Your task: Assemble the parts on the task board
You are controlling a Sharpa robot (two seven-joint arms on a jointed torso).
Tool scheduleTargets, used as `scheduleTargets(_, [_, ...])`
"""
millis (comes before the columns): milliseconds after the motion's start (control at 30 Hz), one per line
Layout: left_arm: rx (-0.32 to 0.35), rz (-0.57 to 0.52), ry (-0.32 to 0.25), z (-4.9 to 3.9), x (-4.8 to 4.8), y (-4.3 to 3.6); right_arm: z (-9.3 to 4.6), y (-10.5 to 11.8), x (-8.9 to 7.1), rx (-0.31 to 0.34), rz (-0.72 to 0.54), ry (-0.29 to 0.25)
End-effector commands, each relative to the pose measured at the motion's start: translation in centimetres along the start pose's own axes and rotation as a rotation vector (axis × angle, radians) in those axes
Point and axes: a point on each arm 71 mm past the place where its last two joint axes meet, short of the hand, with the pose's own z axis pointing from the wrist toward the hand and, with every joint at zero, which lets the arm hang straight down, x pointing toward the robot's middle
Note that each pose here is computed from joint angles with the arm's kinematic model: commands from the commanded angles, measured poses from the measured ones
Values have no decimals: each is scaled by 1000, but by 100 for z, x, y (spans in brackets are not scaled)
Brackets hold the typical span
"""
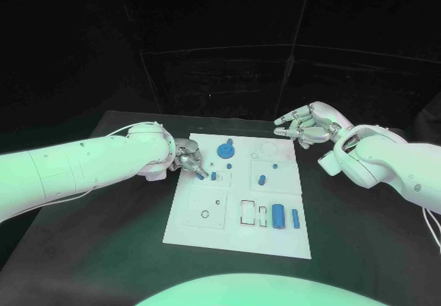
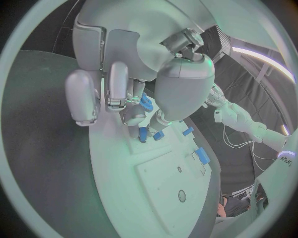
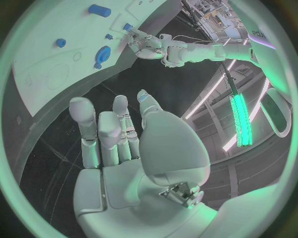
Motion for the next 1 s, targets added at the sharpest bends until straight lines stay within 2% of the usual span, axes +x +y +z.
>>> scheduleTargets(33, [-1,-1,10,-6,3,-3,5,16,-8,-10,2,-6])
scheduleTargets(1000, [8,8,36,-1,30,-46,7,19,-4,-11,2,-4])
